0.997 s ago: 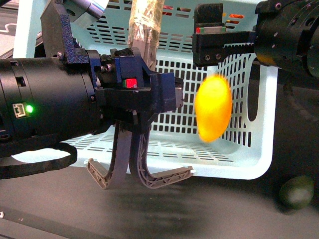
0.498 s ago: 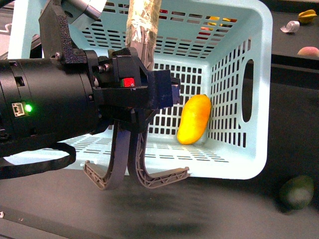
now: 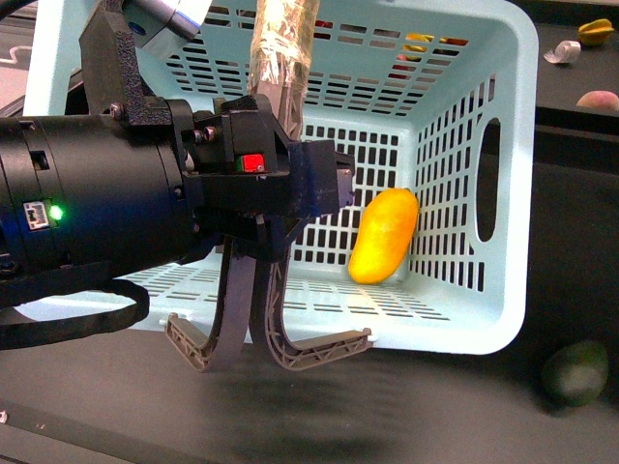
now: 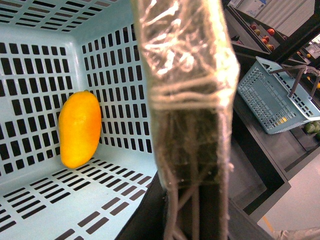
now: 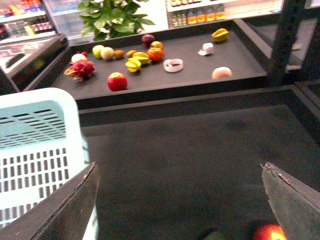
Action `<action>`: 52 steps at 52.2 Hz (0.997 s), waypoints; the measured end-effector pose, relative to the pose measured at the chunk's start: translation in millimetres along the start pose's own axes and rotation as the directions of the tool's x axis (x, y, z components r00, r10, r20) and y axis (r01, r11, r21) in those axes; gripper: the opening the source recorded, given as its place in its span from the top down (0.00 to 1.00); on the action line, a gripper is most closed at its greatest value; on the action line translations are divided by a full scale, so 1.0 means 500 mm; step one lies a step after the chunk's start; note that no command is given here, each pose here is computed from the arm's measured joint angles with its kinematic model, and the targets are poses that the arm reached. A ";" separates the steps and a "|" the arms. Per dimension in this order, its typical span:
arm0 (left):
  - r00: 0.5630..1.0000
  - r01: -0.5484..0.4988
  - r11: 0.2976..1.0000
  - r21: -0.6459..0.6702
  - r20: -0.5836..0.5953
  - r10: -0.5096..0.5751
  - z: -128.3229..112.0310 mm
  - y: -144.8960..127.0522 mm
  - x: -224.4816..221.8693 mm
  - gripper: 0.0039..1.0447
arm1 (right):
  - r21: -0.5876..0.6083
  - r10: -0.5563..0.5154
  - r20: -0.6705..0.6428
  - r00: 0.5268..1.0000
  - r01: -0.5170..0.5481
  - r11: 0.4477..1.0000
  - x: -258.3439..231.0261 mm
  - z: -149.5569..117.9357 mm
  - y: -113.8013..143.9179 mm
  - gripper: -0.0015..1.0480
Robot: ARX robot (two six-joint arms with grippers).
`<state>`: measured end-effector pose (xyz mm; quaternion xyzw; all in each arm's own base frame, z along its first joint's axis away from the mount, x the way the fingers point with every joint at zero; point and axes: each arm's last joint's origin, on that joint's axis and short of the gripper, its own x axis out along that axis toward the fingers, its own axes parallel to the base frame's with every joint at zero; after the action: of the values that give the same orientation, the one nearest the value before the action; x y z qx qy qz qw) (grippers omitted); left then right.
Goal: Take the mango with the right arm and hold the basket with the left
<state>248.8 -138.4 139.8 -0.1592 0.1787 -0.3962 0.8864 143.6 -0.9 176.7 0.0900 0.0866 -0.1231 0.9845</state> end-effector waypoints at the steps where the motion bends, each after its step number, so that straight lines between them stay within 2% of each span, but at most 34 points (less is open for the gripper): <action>1: 1.000 0.000 1.000 0.000 0.000 0.000 0.000 0.000 0.000 0.92 | 0.001 -0.004 0.000 1.000 0.004 1.000 -0.002 -0.001 -0.002 0.08; 25: 1.000 -0.005 1.000 0.002 0.002 0.005 0.000 0.000 0.000 0.92 | 0.024 -0.023 0.013 1.000 0.023 0.999 -0.016 -0.005 -0.012 0.08; 27: 1.000 -0.004 1.000 0.002 0.001 0.004 0.000 0.000 0.000 0.92 | 0.009 0.022 0.030 0.999 -0.023 1.000 -0.015 -0.006 -0.011 0.10; 31: 1.000 -0.004 1.000 0.001 0.002 0.004 0.000 0.000 0.000 0.92 | -0.065 0.181 0.108 0.978 -0.174 0.983 -0.019 -0.013 -0.009 0.22; 34: 1.000 -0.004 1.000 0.001 0.002 0.004 0.000 0.000 0.000 0.92 | -0.121 0.247 0.144 0.958 -0.231 0.966 -0.022 -0.018 -0.007 0.30; 37: 1.000 -0.004 1.000 0.001 0.002 0.004 0.000 0.000 0.000 0.92 | -0.148 0.263 0.150 0.953 -0.242 0.959 -0.025 -0.022 -0.007 0.37; 44: 1.000 -0.005 1.000 0.002 0.002 0.005 0.000 0.000 0.000 0.92 | -0.185 0.259 0.152 0.954 -0.230 0.956 -0.034 -0.024 -0.011 0.64; 52: 1.000 -0.005 1.000 0.001 0.002 0.005 0.000 0.000 0.000 0.92 | -0.192 0.259 0.154 0.953 -0.228 0.955 -0.043 -0.024 -0.013 0.88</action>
<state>248.9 -138.3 139.8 -0.1588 0.1781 -0.3939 0.8876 119.8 0.1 168.1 0.0033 -0.0031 0.0000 1.0000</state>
